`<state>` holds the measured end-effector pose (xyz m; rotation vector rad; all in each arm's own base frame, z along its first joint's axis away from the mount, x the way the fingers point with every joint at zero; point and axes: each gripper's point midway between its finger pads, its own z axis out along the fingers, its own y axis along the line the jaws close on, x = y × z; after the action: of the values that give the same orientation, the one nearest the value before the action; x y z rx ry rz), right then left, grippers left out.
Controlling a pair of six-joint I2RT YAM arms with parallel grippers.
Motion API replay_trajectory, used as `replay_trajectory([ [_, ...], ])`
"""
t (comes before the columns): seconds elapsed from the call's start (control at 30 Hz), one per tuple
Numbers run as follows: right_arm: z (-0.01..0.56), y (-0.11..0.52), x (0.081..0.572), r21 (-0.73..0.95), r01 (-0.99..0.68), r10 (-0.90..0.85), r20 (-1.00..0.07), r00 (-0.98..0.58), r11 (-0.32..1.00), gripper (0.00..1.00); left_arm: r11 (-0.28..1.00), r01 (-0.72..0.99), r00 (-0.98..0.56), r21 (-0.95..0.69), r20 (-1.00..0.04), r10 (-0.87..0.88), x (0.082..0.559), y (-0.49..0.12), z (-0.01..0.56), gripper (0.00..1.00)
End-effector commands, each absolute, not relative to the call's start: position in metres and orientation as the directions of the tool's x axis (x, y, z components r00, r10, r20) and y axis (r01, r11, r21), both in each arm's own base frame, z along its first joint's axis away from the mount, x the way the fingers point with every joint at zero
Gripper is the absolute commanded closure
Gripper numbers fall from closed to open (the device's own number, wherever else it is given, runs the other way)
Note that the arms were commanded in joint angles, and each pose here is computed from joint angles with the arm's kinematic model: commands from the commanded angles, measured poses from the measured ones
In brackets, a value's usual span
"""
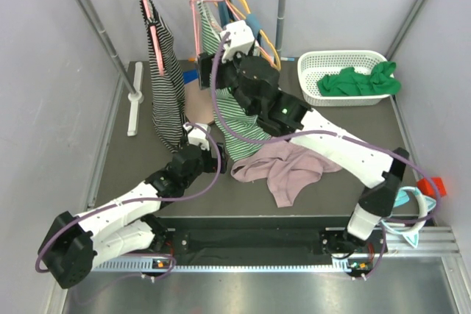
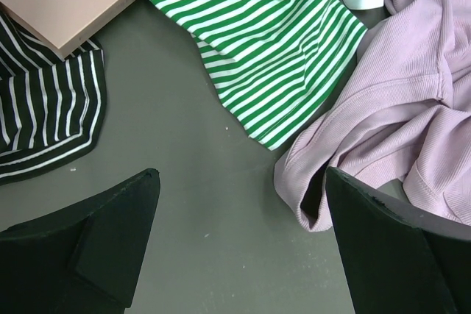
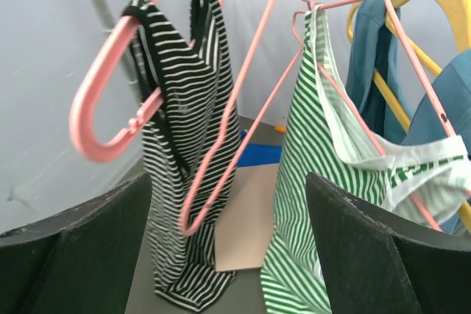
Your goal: Place the tank top on the hanger
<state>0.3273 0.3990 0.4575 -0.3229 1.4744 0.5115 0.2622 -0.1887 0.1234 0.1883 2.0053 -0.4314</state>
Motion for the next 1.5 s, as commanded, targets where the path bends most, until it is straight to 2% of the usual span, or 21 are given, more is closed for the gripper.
replay_trajectory([
  [0.0, 0.475, 0.404, 0.345, 0.117, -0.527, 0.155, -0.987, 0.029, 0.842, 0.16, 0.912, 0.327, -0.437, -0.246, -0.895, -0.084, 0.262, -0.192, 0.132, 0.02],
  [0.1, 0.457, 0.423, 0.360, 0.104, -0.533, 0.123, -0.992, 0.000, 0.840, 0.17, 0.912, 0.327, -0.436, -0.248, -0.896, -0.087, 0.263, -0.192, 0.132, 0.02],
  [0.5, 0.444, 0.450, 0.374, 0.129, -0.541, 0.130, -0.991, -0.037, 0.831, 0.17, 0.910, 0.330, -0.430, -0.252, -0.898, -0.093, 0.261, -0.191, 0.136, 0.02],
  [0.9, 0.424, 0.428, 0.385, 0.080, -0.420, 0.049, -0.995, -0.085, 0.904, 0.26, 0.910, 0.327, -0.426, -0.253, -0.899, -0.097, 0.262, -0.190, 0.136, 0.02],
  [1.0, 0.422, 0.425, 0.387, 0.076, -0.414, 0.042, -0.995, -0.091, 0.907, 0.35, 0.911, 0.326, -0.428, -0.252, -0.899, -0.096, 0.261, -0.190, 0.135, 0.02],
  [1.1, 0.420, 0.423, 0.386, 0.072, -0.408, 0.037, -0.995, -0.094, 0.910, 0.49, 0.912, 0.324, -0.427, -0.251, -0.899, -0.096, 0.262, -0.190, 0.136, 0.01],
  [1.17, 0.422, 0.421, 0.386, 0.077, -0.407, 0.044, -0.995, -0.091, 0.910, 0.55, 0.912, 0.323, -0.428, -0.253, -0.899, -0.097, 0.262, -0.190, 0.135, 0.02],
  [1.2, 0.419, 0.422, 0.387, 0.072, -0.407, 0.037, -0.995, -0.094, 0.911, 0.62, 0.912, 0.323, -0.428, -0.253, -0.899, -0.097, 0.262, -0.190, 0.135, 0.02],
  [1.4, 0.424, 0.420, 0.386, 0.077, -0.408, 0.051, -0.996, -0.076, 0.910, 0.80, 0.911, 0.325, -0.435, -0.253, -0.896, -0.094, 0.262, -0.191, 0.133, 0.02],
  [1.47, 0.426, 0.421, 0.386, 0.082, -0.409, 0.058, -0.996, -0.070, 0.909, 0.83, 0.911, 0.326, -0.438, -0.253, -0.894, -0.091, 0.262, -0.192, 0.132, 0.02],
])
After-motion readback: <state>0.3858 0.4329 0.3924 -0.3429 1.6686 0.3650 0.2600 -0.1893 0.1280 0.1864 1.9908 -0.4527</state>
